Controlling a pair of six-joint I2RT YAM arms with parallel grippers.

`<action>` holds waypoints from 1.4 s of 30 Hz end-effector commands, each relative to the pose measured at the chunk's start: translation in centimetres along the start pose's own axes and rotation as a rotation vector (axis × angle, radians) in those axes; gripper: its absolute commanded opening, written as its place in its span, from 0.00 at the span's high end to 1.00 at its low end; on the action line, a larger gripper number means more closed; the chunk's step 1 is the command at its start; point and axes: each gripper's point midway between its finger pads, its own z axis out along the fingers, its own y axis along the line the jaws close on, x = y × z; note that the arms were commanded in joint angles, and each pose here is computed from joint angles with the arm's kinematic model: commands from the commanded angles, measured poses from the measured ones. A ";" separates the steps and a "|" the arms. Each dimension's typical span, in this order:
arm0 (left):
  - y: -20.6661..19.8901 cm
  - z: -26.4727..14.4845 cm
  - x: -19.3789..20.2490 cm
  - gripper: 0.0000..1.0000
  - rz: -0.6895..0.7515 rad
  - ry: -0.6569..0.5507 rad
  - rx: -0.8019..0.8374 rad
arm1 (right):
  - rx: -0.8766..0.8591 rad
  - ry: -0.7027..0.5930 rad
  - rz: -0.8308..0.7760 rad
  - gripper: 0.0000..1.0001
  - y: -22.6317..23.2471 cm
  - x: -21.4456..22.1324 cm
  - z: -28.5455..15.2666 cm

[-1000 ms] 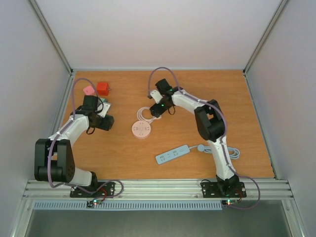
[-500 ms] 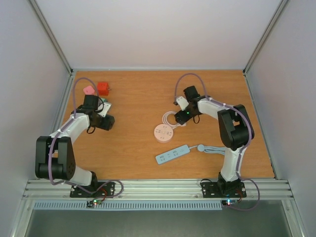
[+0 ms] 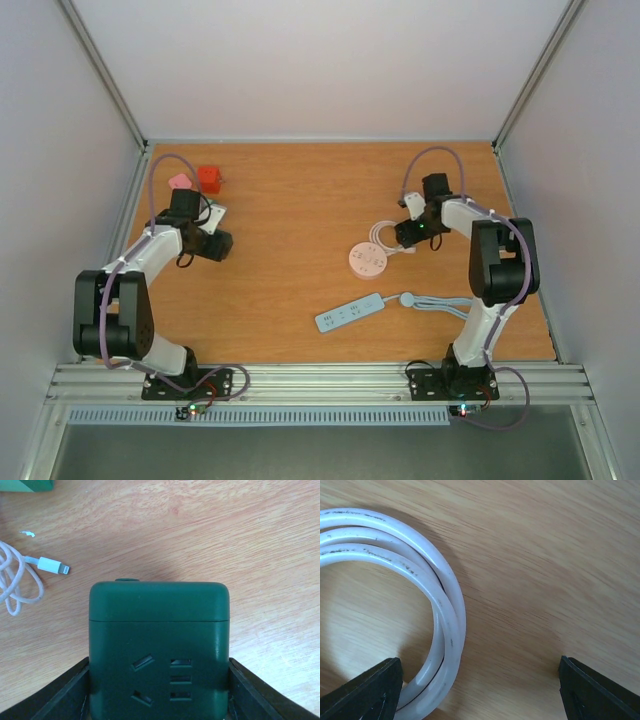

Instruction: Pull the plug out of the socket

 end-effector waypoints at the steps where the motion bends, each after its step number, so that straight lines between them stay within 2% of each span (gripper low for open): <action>1: 0.1 -0.1 -1.6 0.69 0.017 -0.045 0.004 | 0.020 0.153 0.094 0.14 -3.0 5.9 -0.2; 7: 0.2 0.3 -1.5 0.69 0.015 -0.030 0.007 | 0.019 0.129 0.125 0.13 -4.3 5.4 -1.5; 17: 0.3 0.4 -1.1 0.61 0.020 -0.006 -0.001 | -0.071 -0.044 0.135 0.08 -3.8 -0.8 -5.9; 24: 0.9 0.0 0.0 0.61 0.005 0.012 -0.044 | -0.094 -0.124 0.121 0.07 -3.5 -3.2 -8.4; 31: 4.8 -1.2 3.8 0.60 -0.056 0.055 -0.097 | -0.158 -0.211 0.122 0.04 -2.3 -5.4 -11.4; 35: 6.3 -1.4 4.6 0.60 -0.077 0.058 -0.109 | -0.194 -0.251 0.112 0.03 -1.5 -6.4 -12.5; 40: 7.2 -1.4 5.2 0.55 -0.129 0.072 -0.092 | -0.234 -0.291 0.108 0.03 -0.8 -7.5 -13.5; 42: 7.0 -1.5 5.3 0.49 -0.140 0.072 -0.079 | -0.253 -0.311 0.107 0.02 -0.4 -8.0 -14.0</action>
